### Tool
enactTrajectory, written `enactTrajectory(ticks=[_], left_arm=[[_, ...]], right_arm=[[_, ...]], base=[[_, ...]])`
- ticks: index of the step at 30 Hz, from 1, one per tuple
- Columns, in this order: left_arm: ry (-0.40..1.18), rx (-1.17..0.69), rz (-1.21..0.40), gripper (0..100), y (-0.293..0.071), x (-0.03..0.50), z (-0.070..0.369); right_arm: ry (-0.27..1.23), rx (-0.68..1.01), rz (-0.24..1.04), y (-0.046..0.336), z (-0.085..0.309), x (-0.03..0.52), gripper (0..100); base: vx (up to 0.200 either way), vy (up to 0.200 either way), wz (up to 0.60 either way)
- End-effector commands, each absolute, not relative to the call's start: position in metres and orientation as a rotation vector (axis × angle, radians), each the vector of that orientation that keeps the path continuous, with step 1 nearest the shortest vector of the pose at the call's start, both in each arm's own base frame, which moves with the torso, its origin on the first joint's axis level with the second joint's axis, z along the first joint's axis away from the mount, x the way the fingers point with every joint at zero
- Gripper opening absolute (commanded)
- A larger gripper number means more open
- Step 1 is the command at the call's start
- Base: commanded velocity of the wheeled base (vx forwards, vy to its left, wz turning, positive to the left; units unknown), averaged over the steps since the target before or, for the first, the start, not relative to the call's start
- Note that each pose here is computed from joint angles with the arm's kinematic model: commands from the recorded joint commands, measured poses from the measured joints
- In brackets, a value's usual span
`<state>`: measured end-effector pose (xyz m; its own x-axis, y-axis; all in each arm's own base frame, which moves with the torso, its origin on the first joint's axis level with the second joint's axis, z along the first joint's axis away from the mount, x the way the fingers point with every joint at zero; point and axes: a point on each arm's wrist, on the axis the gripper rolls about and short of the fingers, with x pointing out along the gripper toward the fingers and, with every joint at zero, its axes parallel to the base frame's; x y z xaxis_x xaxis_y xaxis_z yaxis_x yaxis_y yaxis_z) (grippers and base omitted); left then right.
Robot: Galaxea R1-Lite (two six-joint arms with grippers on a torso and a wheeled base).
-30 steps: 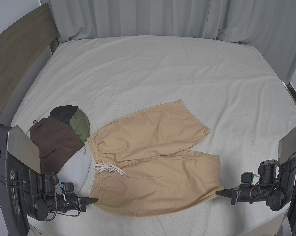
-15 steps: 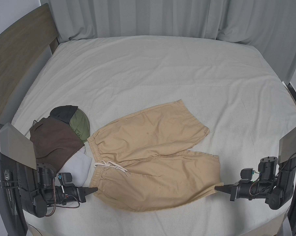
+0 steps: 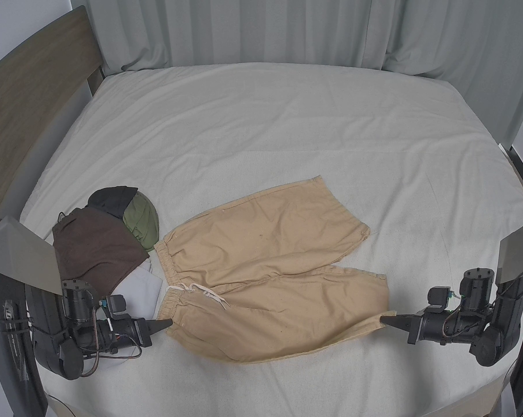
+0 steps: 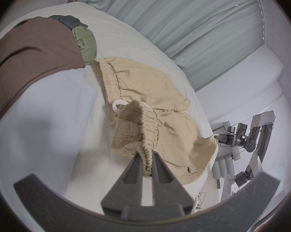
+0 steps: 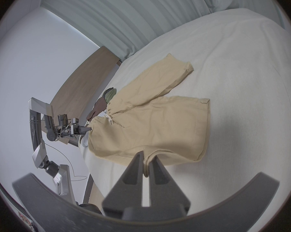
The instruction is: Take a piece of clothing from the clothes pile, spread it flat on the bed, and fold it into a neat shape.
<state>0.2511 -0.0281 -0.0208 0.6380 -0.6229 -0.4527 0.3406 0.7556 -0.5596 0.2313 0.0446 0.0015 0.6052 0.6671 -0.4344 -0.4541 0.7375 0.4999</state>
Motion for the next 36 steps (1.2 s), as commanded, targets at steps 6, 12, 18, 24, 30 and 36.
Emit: enactTrajectory(ticks=[6,12,18,24,30,36], left_arm=[[0.660,-0.450,-0.573,0,-0.028,0.254,-0.019],[0.641,-0.473,-0.563,0,-0.027,0.259,-0.015],[0.628,-0.489,-0.563,0,-0.027,0.260,-0.010],[0.612,-0.527,-0.556,0,-0.028,0.263,-0.004],[0.594,-0.548,-0.553,0,-0.027,0.266,0.001],[0.577,-0.577,-0.551,0,-0.028,0.269,0.007]], right_arm=[[0.607,0.362,0.670,0.045,0.008,0.237,0],[0.561,0.399,0.668,0.046,0.021,0.241,0],[0.546,0.401,0.669,0.046,0.023,0.244,0],[0.522,0.402,0.668,0.046,0.026,0.249,0],[0.507,0.415,0.662,0.047,0.028,0.254,0],[0.495,0.416,0.662,0.047,0.029,0.257,0]], base=[[0.000,0.000,0.00],[0.000,0.000,0.00],[0.000,0.000,0.00],[0.000,0.000,0.00],[0.000,0.000,0.00],[0.000,0.000,0.00]])
